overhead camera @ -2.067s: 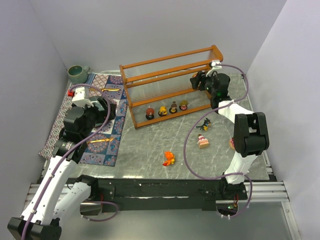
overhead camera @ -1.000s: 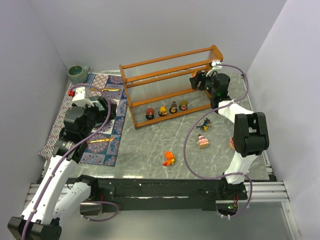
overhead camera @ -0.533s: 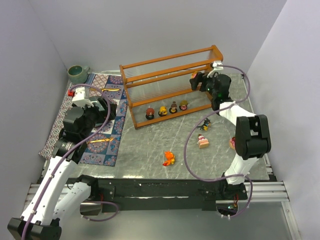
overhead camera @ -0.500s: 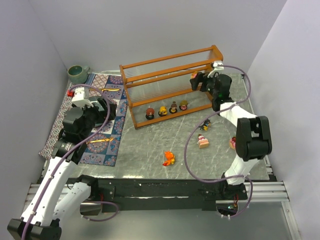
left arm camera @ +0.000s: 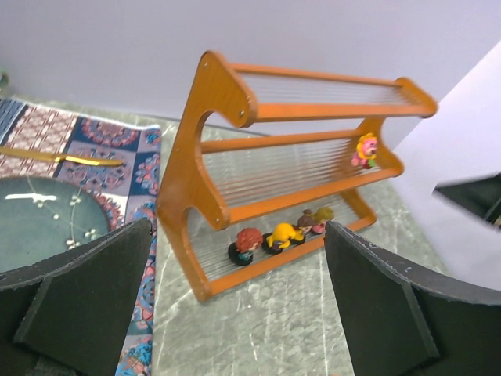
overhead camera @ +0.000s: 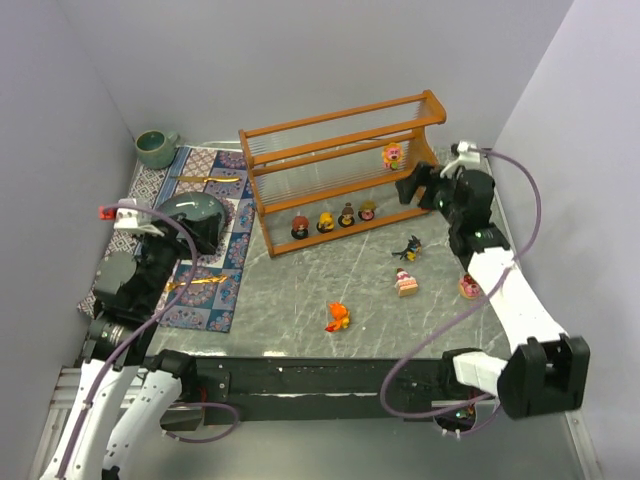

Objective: Place and organize the plastic toys onto the shelf

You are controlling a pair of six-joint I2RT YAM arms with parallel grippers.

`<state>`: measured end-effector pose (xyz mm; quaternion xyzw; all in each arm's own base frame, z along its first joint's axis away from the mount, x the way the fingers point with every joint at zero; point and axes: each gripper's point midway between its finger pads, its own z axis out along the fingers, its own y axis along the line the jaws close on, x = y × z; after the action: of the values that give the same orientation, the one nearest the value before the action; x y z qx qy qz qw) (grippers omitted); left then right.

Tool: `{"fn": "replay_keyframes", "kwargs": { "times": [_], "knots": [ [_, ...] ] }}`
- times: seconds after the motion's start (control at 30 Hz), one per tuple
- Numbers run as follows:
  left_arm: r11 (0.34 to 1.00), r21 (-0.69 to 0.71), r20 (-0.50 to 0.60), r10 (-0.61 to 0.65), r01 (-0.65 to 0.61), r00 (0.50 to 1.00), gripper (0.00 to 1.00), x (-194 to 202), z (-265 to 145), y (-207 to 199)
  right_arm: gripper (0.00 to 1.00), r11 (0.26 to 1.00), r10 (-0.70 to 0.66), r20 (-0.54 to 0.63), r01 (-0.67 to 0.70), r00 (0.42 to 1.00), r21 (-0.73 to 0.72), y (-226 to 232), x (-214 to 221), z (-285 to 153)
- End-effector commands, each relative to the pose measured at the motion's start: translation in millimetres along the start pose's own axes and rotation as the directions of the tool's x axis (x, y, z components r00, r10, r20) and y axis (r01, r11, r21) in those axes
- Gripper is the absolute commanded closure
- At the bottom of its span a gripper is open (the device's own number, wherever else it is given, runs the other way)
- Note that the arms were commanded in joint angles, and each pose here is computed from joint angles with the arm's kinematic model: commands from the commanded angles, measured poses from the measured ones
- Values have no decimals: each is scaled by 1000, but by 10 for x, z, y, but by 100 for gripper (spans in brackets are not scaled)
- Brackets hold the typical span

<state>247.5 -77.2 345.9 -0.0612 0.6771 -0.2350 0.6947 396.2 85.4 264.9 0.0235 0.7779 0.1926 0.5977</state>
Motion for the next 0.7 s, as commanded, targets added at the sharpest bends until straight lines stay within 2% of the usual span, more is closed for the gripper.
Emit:
{"fn": "replay_keyframes", "kwargs": {
  "times": [0.0,0.07,0.13,0.4,0.5,0.67],
  "knots": [
    [998,62,52,-13,10,999,3,-107,-80,-130,6,987,111,-247,-78,963,140,-176,870,-403],
    [997,73,64,-17,13,998,3,-113,-124,-142,7,981,123,-259,-78,958,176,-242,1022,-514],
    [997,76,67,-15,9,998,3,-86,-153,-133,7,976,145,-320,-82,936,203,-300,1341,-613],
    [996,83,46,-16,13,999,3,-1,-155,-126,7,977,177,-417,-107,891,187,-211,2005,-748],
    [998,57,29,-14,13,999,3,59,-134,-67,7,970,212,-450,-129,868,208,-231,2160,-767],
    [999,33,2,-9,9,1000,3,154,-130,-3,8,958,233,-447,-124,863,260,-303,2208,-829]
  ]
}}
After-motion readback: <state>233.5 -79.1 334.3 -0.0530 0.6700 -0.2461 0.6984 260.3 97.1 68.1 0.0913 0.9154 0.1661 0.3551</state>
